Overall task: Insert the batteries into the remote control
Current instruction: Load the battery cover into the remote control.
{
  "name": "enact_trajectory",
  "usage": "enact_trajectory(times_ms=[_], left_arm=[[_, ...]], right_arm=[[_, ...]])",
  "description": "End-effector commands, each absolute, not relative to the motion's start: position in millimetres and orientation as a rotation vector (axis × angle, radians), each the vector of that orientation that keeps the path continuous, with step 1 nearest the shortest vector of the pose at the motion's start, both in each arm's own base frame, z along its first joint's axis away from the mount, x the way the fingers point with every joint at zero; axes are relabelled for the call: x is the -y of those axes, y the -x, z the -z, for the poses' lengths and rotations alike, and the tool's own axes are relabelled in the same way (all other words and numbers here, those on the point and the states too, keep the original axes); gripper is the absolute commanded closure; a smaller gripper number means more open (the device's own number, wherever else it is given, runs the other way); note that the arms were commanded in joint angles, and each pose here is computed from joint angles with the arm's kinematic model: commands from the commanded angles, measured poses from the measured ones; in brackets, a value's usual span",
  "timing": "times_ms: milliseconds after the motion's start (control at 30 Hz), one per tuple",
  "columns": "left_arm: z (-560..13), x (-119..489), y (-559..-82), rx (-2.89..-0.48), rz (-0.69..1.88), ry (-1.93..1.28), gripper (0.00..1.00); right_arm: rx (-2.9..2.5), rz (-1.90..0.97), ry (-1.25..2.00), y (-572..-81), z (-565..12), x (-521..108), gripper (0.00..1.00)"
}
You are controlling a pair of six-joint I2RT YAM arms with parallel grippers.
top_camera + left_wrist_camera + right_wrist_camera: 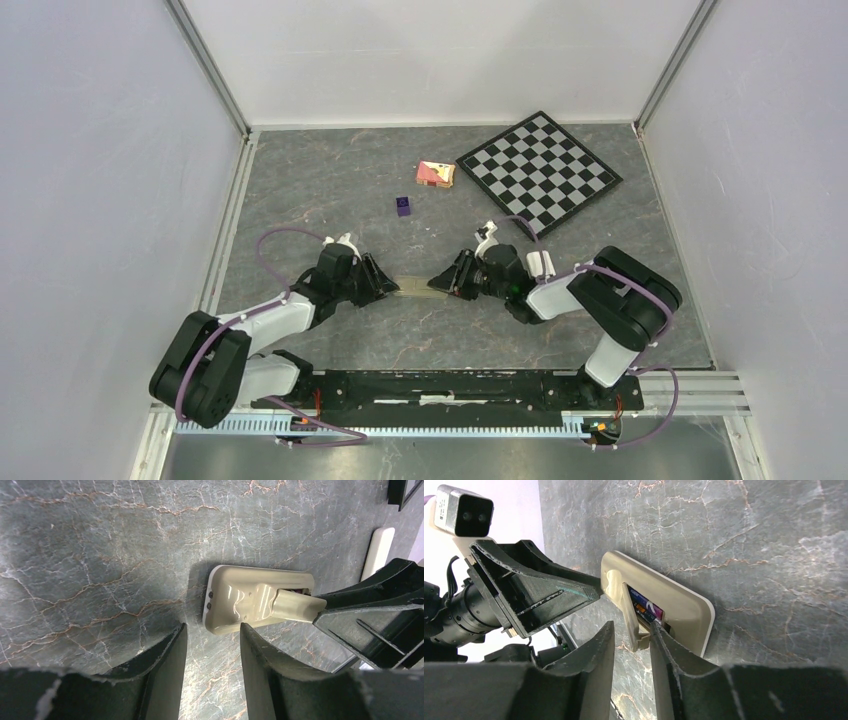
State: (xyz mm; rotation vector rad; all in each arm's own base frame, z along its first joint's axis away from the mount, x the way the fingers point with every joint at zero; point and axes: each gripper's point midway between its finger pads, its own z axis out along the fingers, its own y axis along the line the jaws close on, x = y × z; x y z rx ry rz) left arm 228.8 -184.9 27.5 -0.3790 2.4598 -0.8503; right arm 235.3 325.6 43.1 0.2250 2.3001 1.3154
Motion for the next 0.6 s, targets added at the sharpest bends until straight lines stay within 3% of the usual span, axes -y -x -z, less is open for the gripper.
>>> enact_trajectory(times_ms=[0, 567], left_arm=[[-32.8, 182.6, -235.6, -2.440, 0.828, 0.385, 0.49], [-34.2, 172.5, -240.9, -2.437, 0.738, 0.388, 0.47]], right_arm=[[-2.327, -1.262, -0.184, -237.3, -44.3, -326.5, 0.61], [-2.391, -1.064, -0.093, -245.9, -46.9, -315.9, 0.44]])
